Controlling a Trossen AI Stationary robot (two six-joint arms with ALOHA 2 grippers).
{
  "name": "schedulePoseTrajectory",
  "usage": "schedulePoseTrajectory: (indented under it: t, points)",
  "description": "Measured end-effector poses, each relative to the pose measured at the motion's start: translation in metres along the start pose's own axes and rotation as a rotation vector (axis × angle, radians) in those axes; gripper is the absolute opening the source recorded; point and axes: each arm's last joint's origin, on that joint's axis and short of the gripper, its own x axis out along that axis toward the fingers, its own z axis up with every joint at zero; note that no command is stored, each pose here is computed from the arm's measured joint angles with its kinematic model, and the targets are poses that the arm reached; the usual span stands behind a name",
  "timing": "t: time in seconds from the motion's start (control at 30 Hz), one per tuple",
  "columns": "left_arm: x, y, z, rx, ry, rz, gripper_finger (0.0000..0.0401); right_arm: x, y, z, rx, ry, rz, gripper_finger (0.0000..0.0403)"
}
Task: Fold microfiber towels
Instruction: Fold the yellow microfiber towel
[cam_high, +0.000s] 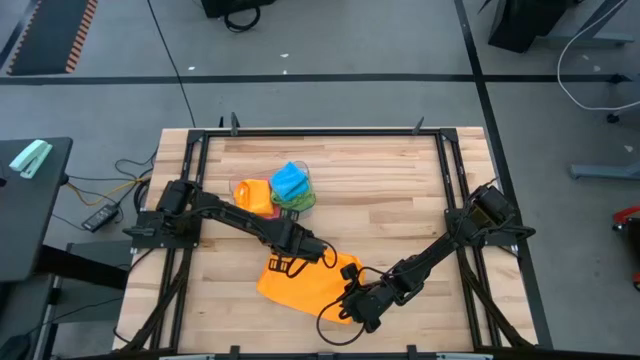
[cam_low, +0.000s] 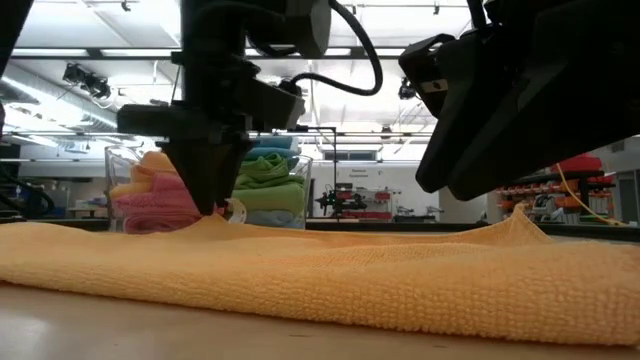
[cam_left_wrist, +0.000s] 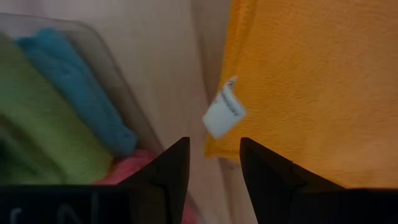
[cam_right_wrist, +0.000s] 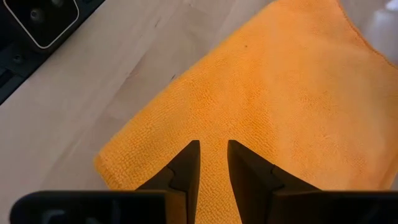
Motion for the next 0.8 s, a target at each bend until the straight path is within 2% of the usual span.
schedulePoseTrajectory:
  t: [0.1, 0.33, 0.5, 0.8]
  points:
    - [0.004, 0.008, 0.002, -0.031, -0.001, -0.063, 0.0153, 0.0, 0.0, 0.001, -0.002, -0.009, 0.0, 0.009]
    - [0.016, 0.015, 0.006, -0.032, 0.008, -0.09, 0.0153, 0.0, 0.0, 0.001, -0.005, -0.015, 0.0, 0.009]
    - [0.028, 0.009, 0.008, 0.006, 0.049, -0.109, 0.014, 0.0, 0.0, 0.002, -0.008, -0.022, -0.001, 0.009]
    - [0.029, 0.008, 0.007, -0.006, 0.066, -0.108, 0.01, 0.0, 0.0, 0.003, -0.012, -0.028, -0.001, 0.009]
